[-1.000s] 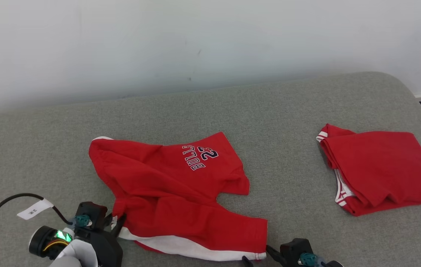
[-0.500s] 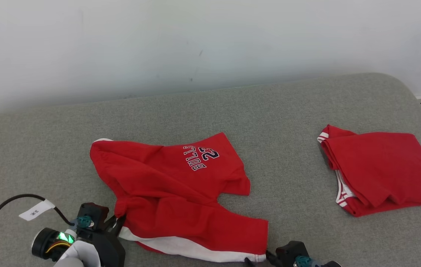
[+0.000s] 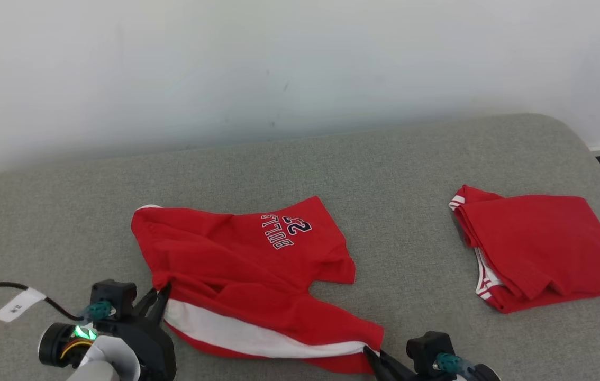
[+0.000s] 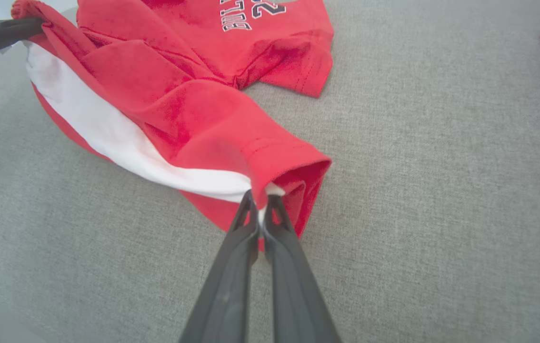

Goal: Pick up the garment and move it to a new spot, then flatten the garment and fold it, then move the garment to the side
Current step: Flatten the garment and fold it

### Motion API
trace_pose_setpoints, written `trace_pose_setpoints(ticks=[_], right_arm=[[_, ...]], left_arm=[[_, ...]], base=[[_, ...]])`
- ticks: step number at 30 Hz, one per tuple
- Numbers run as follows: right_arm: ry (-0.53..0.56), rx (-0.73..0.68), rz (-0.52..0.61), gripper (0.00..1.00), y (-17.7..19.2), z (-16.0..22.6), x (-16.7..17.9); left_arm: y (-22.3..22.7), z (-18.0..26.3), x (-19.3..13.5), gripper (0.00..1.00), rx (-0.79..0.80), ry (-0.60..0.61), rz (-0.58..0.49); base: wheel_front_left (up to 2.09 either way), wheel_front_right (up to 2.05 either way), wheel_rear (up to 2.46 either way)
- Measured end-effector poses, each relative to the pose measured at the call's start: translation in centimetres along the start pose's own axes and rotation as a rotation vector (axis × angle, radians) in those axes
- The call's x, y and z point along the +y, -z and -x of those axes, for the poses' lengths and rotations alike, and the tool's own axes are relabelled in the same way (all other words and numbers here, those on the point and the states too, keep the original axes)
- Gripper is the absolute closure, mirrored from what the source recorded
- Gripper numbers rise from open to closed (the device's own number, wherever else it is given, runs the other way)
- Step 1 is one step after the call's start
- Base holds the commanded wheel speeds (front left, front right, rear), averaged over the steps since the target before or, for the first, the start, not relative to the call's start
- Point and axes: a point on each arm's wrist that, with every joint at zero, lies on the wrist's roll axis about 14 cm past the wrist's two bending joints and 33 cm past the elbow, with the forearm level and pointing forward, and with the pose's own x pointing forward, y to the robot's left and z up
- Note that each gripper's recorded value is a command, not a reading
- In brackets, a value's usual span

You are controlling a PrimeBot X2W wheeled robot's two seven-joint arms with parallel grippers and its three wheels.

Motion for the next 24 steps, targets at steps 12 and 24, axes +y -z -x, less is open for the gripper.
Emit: trace_pose_setpoints(ticks=[12, 24], right_arm=[[0.072, -0.273, -0.011, 1.0, -8.4, 2.6, -3.0], [-0.08, -0.44, -0.163, 1.0, -19.2, 2.2, -2.6]], left_arm=[[-8.6, 2.0, -0.5, 1.0, -0.323, -0.018, 0.102], [-15.9, 0.2, -1.7, 1.0, -0.454, 0.075, 0.339]], base=[[0.0, 0.0, 0.0], [0.0, 0.0, 0.0]])
